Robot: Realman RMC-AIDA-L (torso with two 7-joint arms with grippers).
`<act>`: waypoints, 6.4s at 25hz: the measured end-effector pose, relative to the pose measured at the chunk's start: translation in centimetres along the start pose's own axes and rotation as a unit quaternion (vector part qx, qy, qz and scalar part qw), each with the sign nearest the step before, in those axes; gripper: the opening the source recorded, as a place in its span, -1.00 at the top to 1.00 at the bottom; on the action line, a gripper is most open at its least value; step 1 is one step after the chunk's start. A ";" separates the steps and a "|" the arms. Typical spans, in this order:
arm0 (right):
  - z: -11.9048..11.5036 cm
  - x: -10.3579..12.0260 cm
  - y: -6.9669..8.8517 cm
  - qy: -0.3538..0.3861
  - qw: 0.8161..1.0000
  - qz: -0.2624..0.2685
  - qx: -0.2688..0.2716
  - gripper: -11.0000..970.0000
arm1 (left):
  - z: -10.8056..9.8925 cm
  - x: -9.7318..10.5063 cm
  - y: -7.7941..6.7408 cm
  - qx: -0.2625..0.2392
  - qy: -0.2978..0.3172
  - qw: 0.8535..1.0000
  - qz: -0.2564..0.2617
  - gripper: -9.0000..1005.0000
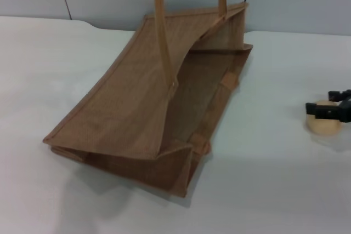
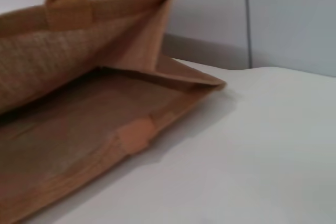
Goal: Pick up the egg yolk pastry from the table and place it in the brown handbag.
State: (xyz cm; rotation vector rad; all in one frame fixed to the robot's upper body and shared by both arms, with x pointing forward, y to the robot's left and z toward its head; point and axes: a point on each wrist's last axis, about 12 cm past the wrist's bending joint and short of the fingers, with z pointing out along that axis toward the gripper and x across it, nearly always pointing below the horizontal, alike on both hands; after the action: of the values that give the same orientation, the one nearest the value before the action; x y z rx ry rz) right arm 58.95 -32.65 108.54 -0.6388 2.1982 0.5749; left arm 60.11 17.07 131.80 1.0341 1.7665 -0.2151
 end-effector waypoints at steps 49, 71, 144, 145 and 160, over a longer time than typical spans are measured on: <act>2.0 0.5 -0.1 0.042 0.999 0.010 0.024 -0.67 | 0.2 -0.2 0.0 -0.006 0.005 1.000 0.010 0.76; 1.8 -4.7 0.5 -0.003 1.000 -0.017 0.003 -0.41 | 0.6 -2.6 -0.3 -0.002 -0.017 0.999 0.032 0.76; -3.1 -3.5 -2.5 -0.116 0.989 -0.004 0.089 -0.86 | 1.6 2.0 0.7 0.051 -0.195 0.978 -0.057 0.32; -2.6 -3.6 -2.4 -0.122 0.988 -0.009 0.090 -0.86 | 1.5 2.5 0.8 0.051 -0.208 0.975 -0.060 0.24; -1.1 0.0 -2.8 -0.263 0.948 -0.022 0.176 -0.86 | 3.2 18.7 2.0 -0.137 -0.266 0.948 -0.108 -0.66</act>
State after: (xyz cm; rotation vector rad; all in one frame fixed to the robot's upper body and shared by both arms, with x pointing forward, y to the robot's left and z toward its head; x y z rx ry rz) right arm 60.05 -35.44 108.63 -0.2963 1.7158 0.2730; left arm 61.90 26.56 115.37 0.5152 1.3614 -0.3397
